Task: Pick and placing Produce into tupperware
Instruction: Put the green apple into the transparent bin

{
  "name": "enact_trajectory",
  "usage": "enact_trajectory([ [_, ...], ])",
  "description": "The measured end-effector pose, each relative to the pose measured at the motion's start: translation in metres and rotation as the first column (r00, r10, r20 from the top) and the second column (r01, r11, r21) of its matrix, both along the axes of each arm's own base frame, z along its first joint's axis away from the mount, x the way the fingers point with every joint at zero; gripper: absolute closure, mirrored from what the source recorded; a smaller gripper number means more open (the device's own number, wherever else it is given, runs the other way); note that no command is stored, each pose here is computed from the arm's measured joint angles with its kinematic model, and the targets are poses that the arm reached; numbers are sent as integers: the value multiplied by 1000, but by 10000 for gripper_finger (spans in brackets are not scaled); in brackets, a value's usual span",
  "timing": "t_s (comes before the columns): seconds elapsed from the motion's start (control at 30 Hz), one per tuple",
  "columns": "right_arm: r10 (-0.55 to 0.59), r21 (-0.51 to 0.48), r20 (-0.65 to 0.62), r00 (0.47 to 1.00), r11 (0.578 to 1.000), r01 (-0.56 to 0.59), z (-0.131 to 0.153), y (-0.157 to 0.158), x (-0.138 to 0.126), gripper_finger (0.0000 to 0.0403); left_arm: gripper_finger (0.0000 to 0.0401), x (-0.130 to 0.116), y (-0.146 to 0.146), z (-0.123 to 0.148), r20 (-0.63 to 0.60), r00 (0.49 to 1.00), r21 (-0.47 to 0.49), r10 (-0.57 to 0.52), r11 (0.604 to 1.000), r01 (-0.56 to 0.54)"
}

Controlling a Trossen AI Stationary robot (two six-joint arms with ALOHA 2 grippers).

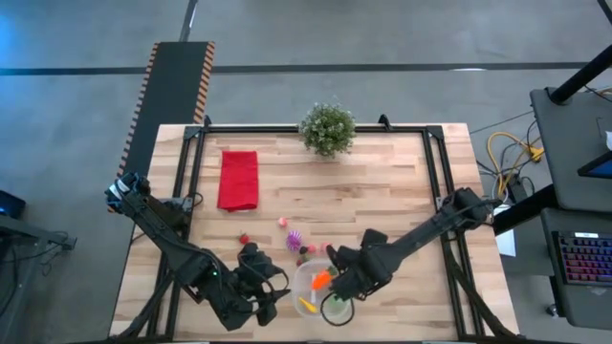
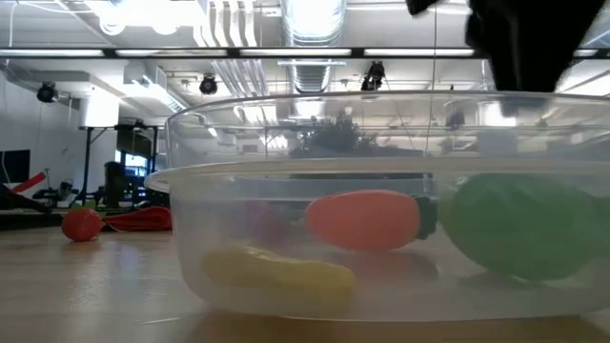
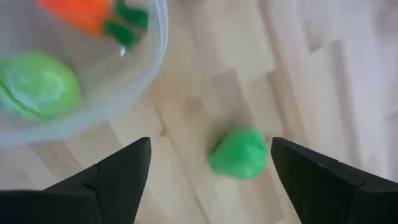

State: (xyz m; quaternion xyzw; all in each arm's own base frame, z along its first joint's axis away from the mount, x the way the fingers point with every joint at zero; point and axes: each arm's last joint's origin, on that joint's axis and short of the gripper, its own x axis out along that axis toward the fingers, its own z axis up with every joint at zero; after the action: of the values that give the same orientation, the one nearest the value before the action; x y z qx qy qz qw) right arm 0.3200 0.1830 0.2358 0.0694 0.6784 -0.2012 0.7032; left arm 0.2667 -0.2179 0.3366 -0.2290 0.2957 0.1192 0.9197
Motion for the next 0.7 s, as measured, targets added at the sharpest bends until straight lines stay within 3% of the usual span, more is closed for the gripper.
enact_trajectory([
  [0.17,-122,-25,-110,986,993,120,-22,-22,-20,78,161,0,0,0,3,1000,1,4,1000,-4],
  [0.3,-204,-13,-119,972,979,204,-22,-37,-43,78,161,0,0,0,4,1000,1,5,1000,-5],
  [0.57,-322,266,132,937,923,279,-17,-52,-63,78,161,1,1,0,3,1000,5,8,1000,-8],
  [0.7,-377,275,106,920,900,337,-31,-63,-81,78,161,1,1,0,4,1000,5,11,1000,-11],
])
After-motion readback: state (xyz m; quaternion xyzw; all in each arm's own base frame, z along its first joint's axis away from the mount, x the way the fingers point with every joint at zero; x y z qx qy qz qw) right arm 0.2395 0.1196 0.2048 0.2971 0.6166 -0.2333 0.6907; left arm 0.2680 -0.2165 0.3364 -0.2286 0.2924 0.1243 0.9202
